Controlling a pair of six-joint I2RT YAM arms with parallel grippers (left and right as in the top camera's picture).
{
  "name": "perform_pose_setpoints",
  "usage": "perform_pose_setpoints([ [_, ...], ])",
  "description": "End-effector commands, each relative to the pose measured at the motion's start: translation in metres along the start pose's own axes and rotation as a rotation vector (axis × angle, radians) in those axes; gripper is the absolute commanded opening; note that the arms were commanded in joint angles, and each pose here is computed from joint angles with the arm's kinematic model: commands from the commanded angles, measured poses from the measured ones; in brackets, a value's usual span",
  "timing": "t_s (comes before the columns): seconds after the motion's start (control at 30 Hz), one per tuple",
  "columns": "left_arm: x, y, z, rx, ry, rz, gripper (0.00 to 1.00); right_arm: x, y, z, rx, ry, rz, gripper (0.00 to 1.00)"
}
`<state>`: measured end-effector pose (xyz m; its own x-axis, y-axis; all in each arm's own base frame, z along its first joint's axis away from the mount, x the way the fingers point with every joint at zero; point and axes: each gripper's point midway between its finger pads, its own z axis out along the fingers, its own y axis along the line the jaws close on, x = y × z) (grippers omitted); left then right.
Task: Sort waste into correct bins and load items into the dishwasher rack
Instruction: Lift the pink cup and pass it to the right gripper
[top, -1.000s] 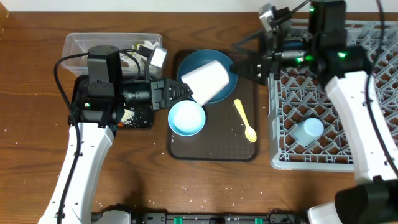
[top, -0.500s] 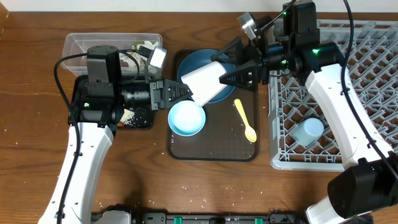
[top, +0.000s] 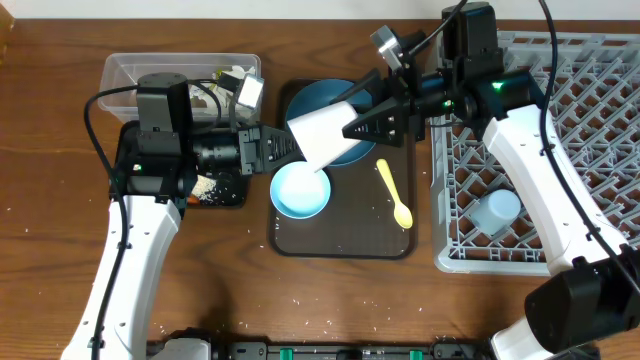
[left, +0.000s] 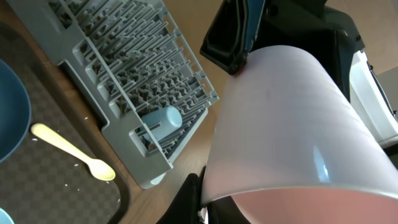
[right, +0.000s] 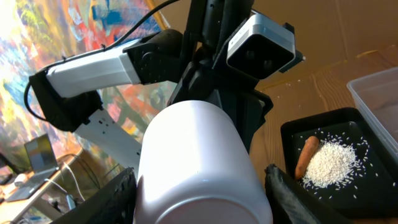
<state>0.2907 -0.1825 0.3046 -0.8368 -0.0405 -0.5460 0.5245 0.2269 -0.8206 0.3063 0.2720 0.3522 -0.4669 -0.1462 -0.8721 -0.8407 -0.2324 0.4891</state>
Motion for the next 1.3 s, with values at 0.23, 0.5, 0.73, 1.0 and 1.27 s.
perform_pose_setpoints([
  [0.23,0.001,-0.008,0.002,0.03,0.012,0.014,0.06,0.005,0.004,0.007,-0.026,0.008,0.013,0.54],
  [0.5,0.001,-0.008,0.002,0.031,0.012,0.014,0.06,0.018,0.006,0.018,-0.022,0.036,0.021,0.61],
  [0.73,0.001,-0.008,0.002,0.031,0.012,0.014,0.06,0.019,0.008,0.021,-0.031,0.042,0.021,0.61],
  [1.0,0.001,-0.008,0.002,0.031,0.012,0.014,0.06,0.027,0.014,0.028,-0.047,0.057,0.025,0.61],
  [1.27,0.001,-0.008,0.002,0.031,0.012,0.014,0.06,0.031,0.016,0.028,-0.049,0.06,0.036,0.57],
])
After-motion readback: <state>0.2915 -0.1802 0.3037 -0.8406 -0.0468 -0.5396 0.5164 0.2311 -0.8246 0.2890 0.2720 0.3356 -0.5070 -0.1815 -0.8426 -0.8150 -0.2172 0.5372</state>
